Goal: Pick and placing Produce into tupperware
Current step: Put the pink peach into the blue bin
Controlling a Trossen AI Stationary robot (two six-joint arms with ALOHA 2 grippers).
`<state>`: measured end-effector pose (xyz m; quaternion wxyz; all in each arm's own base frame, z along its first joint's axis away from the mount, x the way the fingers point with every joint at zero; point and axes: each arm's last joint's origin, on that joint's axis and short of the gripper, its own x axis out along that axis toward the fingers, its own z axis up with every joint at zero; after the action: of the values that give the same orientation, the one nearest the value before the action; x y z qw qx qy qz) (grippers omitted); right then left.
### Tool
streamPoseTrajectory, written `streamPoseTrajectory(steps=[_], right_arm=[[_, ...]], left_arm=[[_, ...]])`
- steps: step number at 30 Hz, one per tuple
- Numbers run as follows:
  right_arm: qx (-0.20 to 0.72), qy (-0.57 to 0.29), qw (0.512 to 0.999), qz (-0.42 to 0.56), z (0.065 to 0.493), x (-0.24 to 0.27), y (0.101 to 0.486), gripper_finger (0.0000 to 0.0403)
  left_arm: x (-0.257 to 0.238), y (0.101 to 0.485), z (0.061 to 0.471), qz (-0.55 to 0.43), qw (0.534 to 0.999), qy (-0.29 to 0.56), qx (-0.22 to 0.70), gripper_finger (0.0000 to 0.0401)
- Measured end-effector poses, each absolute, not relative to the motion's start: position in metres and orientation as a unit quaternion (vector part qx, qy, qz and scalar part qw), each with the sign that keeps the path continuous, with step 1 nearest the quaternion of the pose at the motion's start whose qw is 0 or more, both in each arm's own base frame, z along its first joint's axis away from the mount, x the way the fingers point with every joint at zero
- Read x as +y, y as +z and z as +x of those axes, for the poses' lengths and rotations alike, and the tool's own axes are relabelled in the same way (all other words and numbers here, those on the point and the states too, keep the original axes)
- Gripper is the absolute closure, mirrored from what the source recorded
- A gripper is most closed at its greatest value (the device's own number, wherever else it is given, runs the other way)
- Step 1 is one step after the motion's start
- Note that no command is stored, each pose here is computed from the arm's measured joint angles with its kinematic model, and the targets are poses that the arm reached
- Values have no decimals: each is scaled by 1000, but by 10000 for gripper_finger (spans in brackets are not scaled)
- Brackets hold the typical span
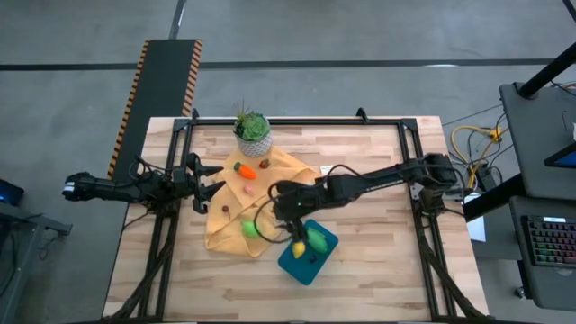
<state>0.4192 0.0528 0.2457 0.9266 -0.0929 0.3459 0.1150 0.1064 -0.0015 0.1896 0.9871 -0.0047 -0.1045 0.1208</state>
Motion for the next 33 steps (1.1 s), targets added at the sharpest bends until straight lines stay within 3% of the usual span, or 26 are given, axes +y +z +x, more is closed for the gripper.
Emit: streamPoseTrajectory(steps=[11,23,33], right_arm=[[236,29,971,-35,444,4,253,184],[274,7,962,17,494,-39,203,183],[394,1,919,32,530,-50,164,183]], left_arm=[[-1,189,106,-4,987,121,-105,199],[-1,189,107,-4,987,121,-104,199],[-1,189,107,-4,987,121,-102,199]])
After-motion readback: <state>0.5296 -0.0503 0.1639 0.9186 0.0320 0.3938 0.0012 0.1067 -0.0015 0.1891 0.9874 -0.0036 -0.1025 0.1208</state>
